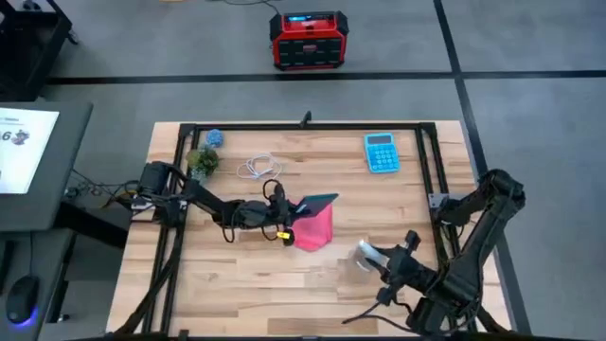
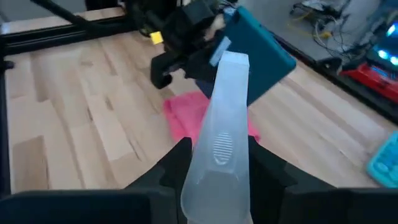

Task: Apply microfiber cloth
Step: Spray the back of the cellphone using the spray bottle

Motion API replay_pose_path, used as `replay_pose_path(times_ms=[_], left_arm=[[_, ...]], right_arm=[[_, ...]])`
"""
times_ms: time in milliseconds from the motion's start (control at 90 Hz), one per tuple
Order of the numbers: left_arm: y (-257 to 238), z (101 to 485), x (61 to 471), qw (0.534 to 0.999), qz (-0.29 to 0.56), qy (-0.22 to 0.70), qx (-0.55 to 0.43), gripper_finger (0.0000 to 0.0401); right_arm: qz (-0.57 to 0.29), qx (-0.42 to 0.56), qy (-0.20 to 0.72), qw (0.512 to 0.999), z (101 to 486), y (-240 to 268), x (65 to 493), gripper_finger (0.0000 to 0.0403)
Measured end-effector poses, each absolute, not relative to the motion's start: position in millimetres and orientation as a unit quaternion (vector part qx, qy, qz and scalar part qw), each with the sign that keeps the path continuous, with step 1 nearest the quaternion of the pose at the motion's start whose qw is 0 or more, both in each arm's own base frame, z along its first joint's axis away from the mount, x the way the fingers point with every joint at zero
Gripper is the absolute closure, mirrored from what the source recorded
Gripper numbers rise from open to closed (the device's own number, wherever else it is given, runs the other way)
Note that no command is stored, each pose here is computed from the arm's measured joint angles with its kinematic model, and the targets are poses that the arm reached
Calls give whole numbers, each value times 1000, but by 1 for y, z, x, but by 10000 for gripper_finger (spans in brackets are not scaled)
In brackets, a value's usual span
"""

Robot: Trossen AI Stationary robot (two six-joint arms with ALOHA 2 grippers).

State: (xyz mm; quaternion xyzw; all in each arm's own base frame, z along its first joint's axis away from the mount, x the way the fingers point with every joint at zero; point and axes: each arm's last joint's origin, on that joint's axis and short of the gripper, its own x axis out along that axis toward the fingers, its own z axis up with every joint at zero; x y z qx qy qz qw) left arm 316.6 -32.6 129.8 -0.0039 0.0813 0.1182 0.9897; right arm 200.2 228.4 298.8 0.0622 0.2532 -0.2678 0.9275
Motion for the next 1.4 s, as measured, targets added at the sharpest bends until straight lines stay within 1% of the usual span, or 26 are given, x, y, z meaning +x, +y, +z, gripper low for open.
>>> replay_pose_path(times_ms=[67,211,300,444,578,889,989,1089,1233,1400], left_arm=[[-33,130,317,990,118,79,-6,392],[-33,131,317,990,117,74,-6,392],[-33,131,317,991,116,73,-5,392],[-33,131,317,991,116,73,-5,392],[-33,131,317,991,114,74,-5,392],[-33,131,317,991,114,76,-3,392],[-33,130,317,990,114,79,-2,392],[-34,129,317,991,109,82,-1,392],[-34,129,317,991,104,82,-2,392],[-34,129,317,991,104,83,-2,392]], right_arm=[[-263,76,272,923,298,229,203,286],[-240,86,302,919,295,232,209,226],[-234,87,303,920,296,233,211,196],[-233,84,303,920,296,233,211,169],[-229,63,309,921,298,232,210,165],[-227,51,340,911,325,227,205,164],[-217,67,372,900,323,229,203,164],[-221,80,382,894,319,232,195,164],[-230,77,352,904,311,241,177,164],[-245,114,321,908,295,249,151,164]])
